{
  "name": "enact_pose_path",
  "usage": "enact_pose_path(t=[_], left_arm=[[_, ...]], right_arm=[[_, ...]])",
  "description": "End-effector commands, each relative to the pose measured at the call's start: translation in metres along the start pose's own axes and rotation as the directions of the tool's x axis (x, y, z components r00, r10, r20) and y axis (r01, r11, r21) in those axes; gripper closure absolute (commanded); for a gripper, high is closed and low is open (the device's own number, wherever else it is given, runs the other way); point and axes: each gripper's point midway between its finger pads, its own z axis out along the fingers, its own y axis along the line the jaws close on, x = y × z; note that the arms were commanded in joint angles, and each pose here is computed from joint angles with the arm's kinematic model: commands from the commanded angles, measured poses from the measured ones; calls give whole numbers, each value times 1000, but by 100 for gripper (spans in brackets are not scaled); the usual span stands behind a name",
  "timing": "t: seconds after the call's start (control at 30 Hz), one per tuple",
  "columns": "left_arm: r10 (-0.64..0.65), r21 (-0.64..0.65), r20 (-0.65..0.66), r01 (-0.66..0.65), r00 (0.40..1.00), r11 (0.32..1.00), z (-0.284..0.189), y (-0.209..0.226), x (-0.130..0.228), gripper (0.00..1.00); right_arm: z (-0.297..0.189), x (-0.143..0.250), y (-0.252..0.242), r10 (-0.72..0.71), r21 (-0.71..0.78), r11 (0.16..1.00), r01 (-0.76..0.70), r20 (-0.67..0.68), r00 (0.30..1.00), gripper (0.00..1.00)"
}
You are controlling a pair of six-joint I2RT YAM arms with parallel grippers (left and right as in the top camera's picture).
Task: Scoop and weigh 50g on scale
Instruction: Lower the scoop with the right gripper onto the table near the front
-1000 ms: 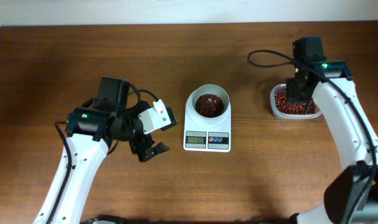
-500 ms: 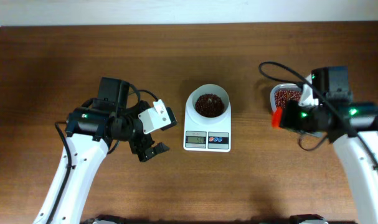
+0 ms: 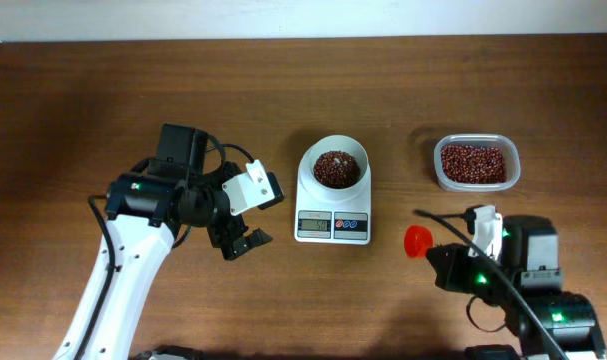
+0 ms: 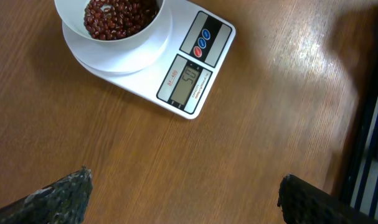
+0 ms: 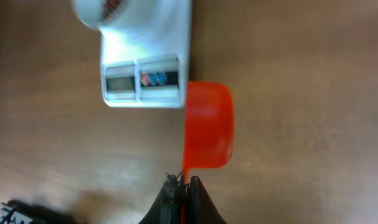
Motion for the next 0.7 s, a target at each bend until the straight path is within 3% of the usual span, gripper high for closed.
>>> enact_pose_path(t=[0.0,0.07,0.17,0.3,0.4,0.5,0.6,0.67], left_arm=[[17,13,14,-17,1000,1000,0,-3,-2,1],[18,13,14,-18,1000,1000,1,-3,-3,1],[18,13,14,-18,1000,1000,0,-3,-2,1],[18,13,14,-18,1000,1000,1,-3,-3,1],[18,13,14,-18,1000,1000,0,-3,-2,1],[18,13,14,-18,1000,1000,1,-3,-3,1],[18,13,14,-18,1000,1000,0,-3,-2,1],[18,13,14,-18,1000,1000,1,-3,-3,1]], right_arm=[[26,28,-20,73,13,997,-73,-57,996,96],[41,34,-28,146,5,989,-146,-48,988,96],[45,18,-26,130,-20,991,-130,21,991,96],[43,9,-51,185,112,974,-196,97,978,96],[46,-1,-61,299,122,938,-323,182,937,96],[67,12,-89,459,128,857,-500,253,852,96],[74,16,-95,496,108,837,-537,269,826,96],[73,17,-99,494,129,830,-542,278,823,77]])
